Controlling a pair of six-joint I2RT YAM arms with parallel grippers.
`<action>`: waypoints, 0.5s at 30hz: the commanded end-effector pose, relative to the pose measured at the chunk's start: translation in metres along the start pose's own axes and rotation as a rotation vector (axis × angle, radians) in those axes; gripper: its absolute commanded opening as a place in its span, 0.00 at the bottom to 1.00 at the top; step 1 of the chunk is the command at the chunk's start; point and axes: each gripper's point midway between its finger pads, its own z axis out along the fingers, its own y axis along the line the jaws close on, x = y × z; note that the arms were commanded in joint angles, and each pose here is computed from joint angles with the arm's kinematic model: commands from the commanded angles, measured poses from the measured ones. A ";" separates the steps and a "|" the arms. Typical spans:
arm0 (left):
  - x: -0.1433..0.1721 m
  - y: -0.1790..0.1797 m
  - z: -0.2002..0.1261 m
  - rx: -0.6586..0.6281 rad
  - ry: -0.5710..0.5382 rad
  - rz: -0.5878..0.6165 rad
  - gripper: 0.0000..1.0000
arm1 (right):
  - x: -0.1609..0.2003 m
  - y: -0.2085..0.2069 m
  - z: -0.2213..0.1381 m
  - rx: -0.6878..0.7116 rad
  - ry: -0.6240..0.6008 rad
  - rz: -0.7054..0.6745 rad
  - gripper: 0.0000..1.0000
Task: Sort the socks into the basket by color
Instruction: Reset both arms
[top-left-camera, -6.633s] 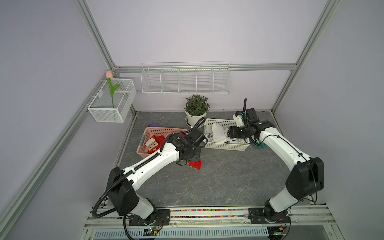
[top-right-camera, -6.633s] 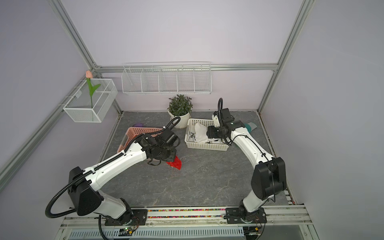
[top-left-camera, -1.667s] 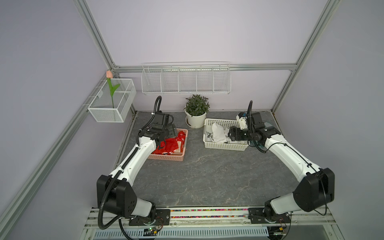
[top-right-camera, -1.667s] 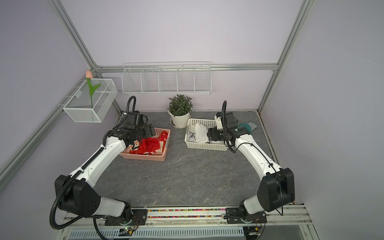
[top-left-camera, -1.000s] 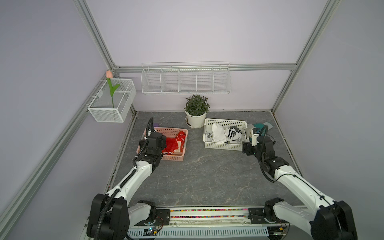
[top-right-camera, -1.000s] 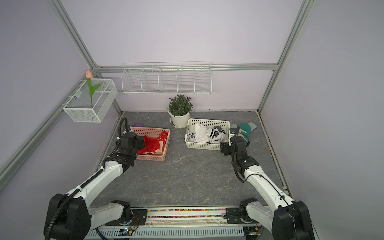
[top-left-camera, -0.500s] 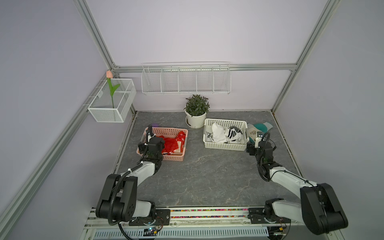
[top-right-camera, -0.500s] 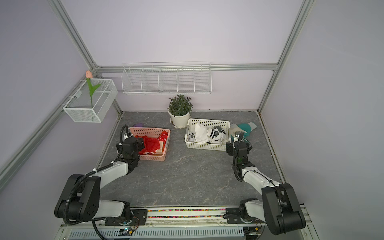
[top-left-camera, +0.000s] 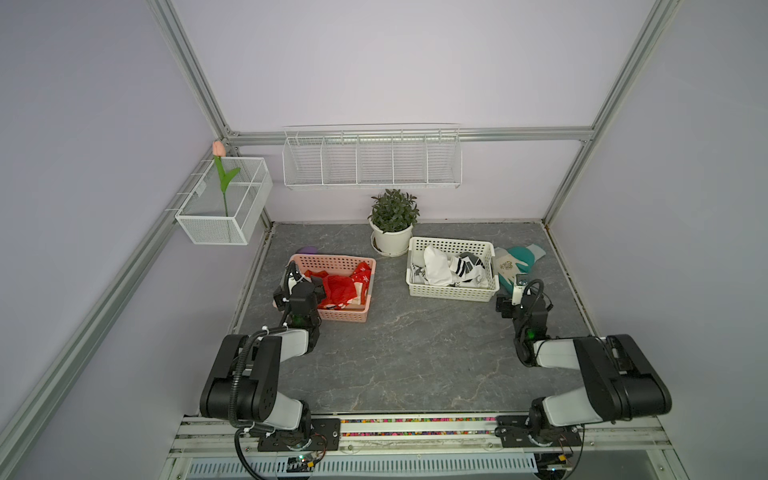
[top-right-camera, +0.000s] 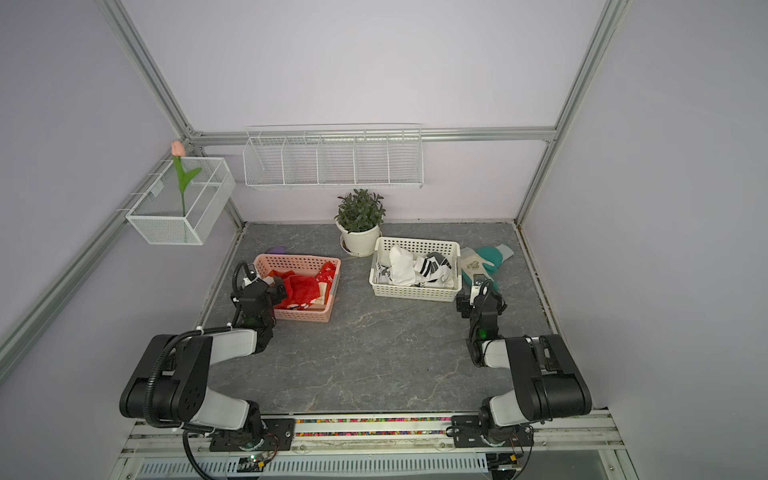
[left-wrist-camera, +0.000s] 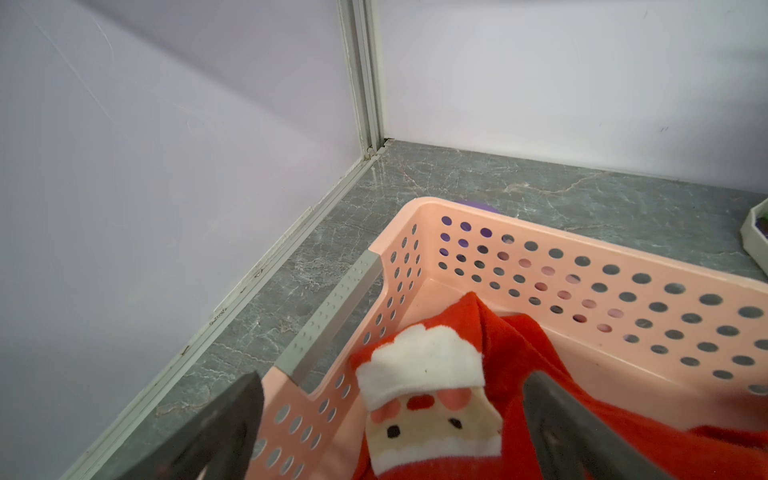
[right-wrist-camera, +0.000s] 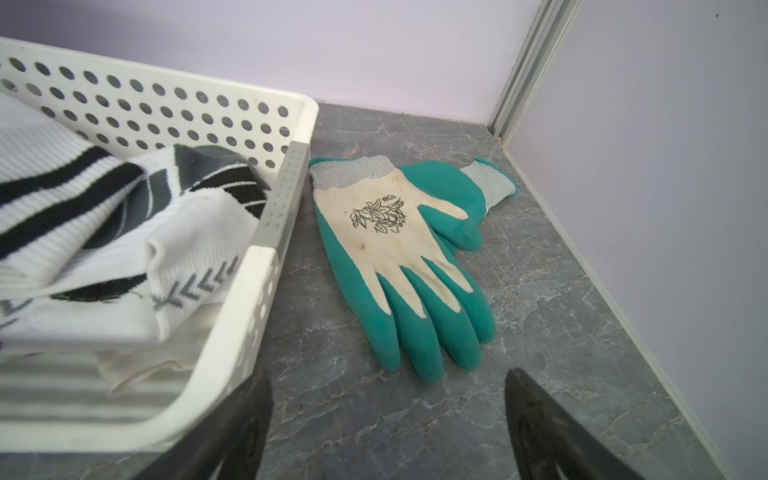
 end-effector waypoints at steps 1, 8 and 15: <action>0.000 -0.002 -0.002 0.033 -0.054 -0.023 0.99 | -0.022 -0.003 -0.004 -0.009 -0.133 0.037 0.89; 0.001 -0.003 0.001 0.028 -0.010 -0.021 0.99 | -0.015 -0.001 0.016 -0.028 -0.046 0.041 0.89; 0.001 -0.002 0.001 0.026 -0.008 -0.022 0.99 | -0.014 -0.008 0.021 -0.035 -0.018 0.085 0.89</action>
